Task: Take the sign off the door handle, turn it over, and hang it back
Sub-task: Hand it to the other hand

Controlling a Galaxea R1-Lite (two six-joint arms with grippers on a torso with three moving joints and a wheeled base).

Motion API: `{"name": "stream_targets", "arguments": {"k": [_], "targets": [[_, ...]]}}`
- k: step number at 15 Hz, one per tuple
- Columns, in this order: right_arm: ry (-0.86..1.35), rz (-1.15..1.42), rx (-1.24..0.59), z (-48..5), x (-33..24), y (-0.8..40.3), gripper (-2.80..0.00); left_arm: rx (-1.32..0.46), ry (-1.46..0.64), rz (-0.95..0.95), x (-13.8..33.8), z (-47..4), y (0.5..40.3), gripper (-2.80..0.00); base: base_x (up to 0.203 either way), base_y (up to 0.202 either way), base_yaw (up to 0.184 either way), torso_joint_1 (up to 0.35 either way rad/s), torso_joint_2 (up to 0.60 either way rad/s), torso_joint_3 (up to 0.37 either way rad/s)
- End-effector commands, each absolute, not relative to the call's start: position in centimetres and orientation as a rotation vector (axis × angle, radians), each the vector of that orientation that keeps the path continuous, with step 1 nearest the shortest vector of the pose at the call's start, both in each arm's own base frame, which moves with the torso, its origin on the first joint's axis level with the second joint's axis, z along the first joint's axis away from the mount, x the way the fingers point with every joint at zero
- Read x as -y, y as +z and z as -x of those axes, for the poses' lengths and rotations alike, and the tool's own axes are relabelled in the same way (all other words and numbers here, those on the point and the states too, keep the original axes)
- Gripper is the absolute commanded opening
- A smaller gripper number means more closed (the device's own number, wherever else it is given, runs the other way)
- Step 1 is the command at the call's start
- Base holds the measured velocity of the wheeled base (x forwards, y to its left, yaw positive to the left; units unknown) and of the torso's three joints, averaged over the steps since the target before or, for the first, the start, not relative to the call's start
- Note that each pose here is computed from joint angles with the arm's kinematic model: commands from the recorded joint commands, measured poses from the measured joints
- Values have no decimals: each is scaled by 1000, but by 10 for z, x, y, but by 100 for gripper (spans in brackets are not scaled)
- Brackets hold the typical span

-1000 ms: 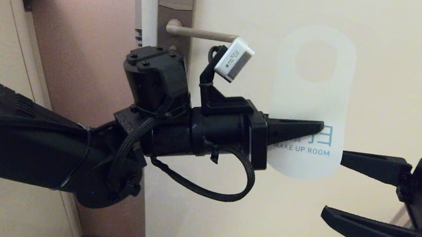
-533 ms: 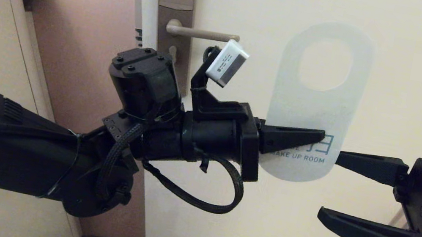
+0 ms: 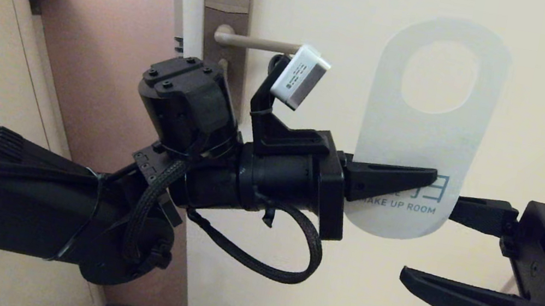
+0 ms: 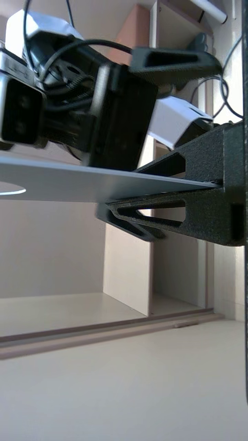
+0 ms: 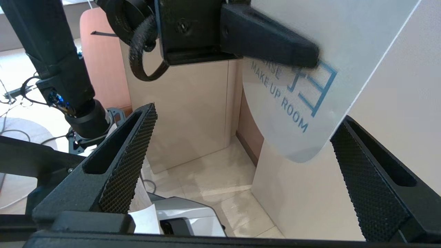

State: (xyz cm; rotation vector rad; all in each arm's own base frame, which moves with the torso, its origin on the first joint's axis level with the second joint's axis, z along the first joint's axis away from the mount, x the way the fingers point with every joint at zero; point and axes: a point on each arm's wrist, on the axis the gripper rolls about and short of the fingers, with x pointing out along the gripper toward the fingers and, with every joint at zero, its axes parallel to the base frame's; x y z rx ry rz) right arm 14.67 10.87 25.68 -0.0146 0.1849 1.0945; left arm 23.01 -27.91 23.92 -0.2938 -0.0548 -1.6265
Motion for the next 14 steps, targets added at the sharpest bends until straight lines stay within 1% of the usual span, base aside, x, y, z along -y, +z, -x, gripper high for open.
{"name": "stream_targets", "arguments": {"k": [1,4,9,14], "targets": [[1098,15,-186,-147,-109,256,0,71,-1641,296,283,-229,242,-280,0,0,0,0,0,0],[1098,15,-179,-144,-107,257,0,57,-1643,301,290,-226,236,-280,0,0,0,0,0,0],[1097,16,-176,-144,-107,257,0,107,-1669,379,302,-230,233,-280,0,0,0,0,0,0],[1099,27,-167,-144,-107,258,0,112,-1650,394,307,-230,232,-280,0,0,0,0,0,0]]}}
